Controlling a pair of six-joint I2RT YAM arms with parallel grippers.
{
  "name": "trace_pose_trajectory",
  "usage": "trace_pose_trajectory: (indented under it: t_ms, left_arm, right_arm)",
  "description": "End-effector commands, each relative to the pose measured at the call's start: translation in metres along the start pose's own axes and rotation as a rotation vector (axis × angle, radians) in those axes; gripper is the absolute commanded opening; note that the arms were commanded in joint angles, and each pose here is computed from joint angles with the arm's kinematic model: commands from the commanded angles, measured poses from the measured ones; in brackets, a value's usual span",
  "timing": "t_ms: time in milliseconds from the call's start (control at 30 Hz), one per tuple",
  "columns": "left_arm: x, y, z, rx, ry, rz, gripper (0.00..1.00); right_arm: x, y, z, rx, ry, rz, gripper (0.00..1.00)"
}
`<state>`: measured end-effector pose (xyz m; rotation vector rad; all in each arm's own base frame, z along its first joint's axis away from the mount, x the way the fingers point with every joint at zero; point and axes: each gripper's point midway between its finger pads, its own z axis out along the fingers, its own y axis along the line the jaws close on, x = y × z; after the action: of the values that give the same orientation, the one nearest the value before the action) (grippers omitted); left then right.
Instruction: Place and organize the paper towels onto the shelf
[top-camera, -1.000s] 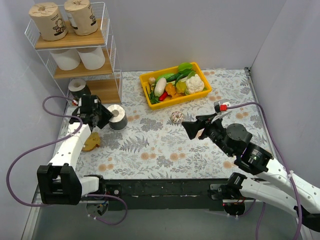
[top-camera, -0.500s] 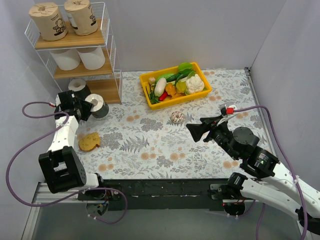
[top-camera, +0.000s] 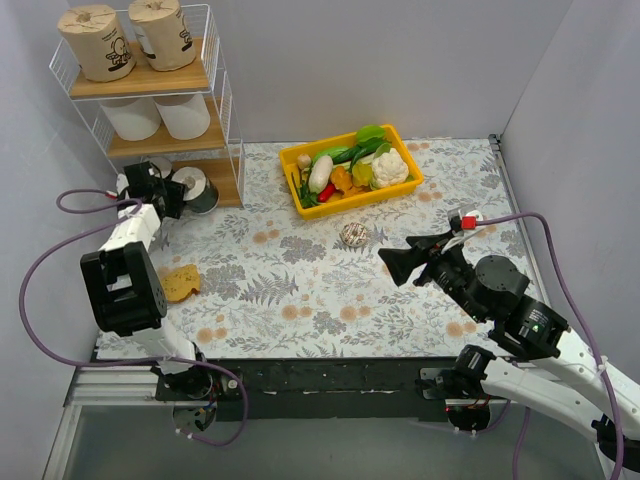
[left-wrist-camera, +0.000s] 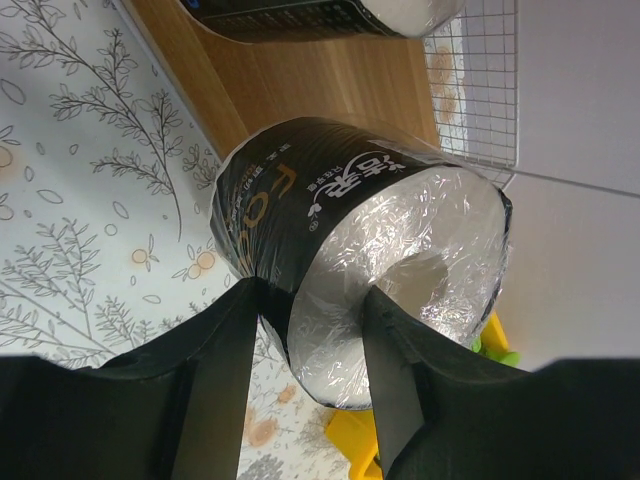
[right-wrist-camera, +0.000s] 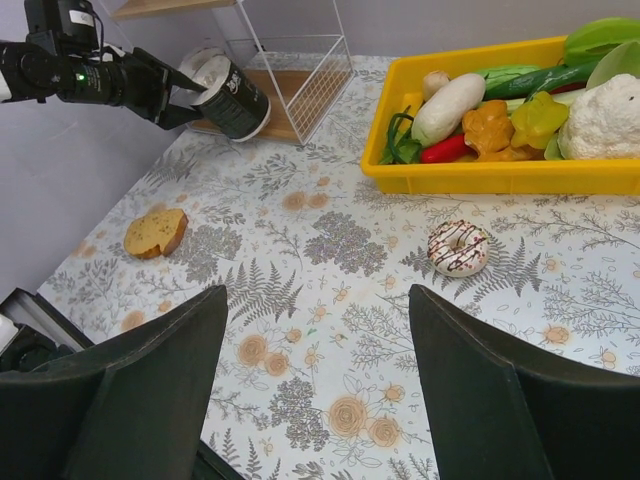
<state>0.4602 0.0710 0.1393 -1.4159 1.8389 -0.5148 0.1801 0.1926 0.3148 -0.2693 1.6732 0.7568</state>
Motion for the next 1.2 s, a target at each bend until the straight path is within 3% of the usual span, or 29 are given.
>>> trace_pose_trajectory:
  t_ms: [0, 300, 667, 800, 1000, 1167]
  left_arm:
    - [-0.015, -0.054, -0.004, 0.133, -0.076, -0.027, 0.27]
    - [-0.014, -0.076, 0.015, 0.138, -0.150, -0.046, 0.30]
    - [-0.017, -0.069, 0.035, 0.103, -0.192, -0.068, 0.36]
    - [-0.013, -0.074, 0.036, 0.130, -0.171, -0.083, 0.59]
    - [-0.012, -0.086, 0.023, 0.168, -0.156, -0.093, 0.67]
    - [-0.007, -0.075, 0.002, 0.139, -0.146, -0.098, 0.82]
  right_arm:
    - [-0.025, 0.004, -0.003, -0.004, -0.071, 0.001, 0.81]
    - [-0.016, 0.003, 0.005, 0.000, -0.059, -0.013, 0.81]
    - [-0.009, 0.007, 0.010, -0.030, -0.056, -0.005, 0.81]
    - [-0.022, 0.009, 0.006, -0.027, -0.074, -0.030, 0.82]
    - [-0.047, 0.009, -0.008, -0.017, -0.099, -0.028, 0.82]
    - [-0.059, 0.011, -0.023, -0.035, -0.130, 0.008, 0.82]
